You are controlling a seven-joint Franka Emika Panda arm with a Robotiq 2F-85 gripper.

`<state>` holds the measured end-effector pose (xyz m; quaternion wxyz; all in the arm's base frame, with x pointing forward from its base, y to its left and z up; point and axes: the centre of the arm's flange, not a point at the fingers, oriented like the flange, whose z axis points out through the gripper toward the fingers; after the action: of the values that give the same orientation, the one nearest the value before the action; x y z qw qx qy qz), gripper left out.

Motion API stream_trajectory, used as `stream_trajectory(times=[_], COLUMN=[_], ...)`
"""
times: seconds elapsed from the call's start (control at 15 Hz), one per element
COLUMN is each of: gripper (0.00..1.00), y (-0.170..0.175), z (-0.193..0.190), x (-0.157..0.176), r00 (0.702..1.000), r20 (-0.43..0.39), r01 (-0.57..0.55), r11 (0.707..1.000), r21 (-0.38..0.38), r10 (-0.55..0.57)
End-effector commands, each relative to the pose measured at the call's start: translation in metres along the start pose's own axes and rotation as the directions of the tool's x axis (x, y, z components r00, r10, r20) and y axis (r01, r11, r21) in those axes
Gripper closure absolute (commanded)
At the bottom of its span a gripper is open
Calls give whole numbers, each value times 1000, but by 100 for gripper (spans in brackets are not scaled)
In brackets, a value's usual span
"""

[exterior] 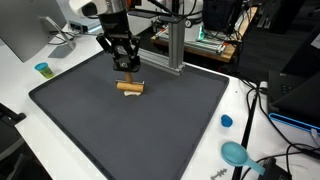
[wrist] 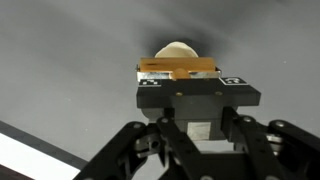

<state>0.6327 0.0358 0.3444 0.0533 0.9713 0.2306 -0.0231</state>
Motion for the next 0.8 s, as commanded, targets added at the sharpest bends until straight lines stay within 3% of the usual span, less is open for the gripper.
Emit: stream_trajectory(times=[0.0,0.4,0.73], gripper=[78,78,78], y=[1,9,14], z=[3,27,46], x=[3,20,20], r00=[1000,1000,996], r20=[6,27,93], r01=[-3,2,-1], r11=[1000,1000,999], r21=[-8,22,52], r10=[3,-2,-3])
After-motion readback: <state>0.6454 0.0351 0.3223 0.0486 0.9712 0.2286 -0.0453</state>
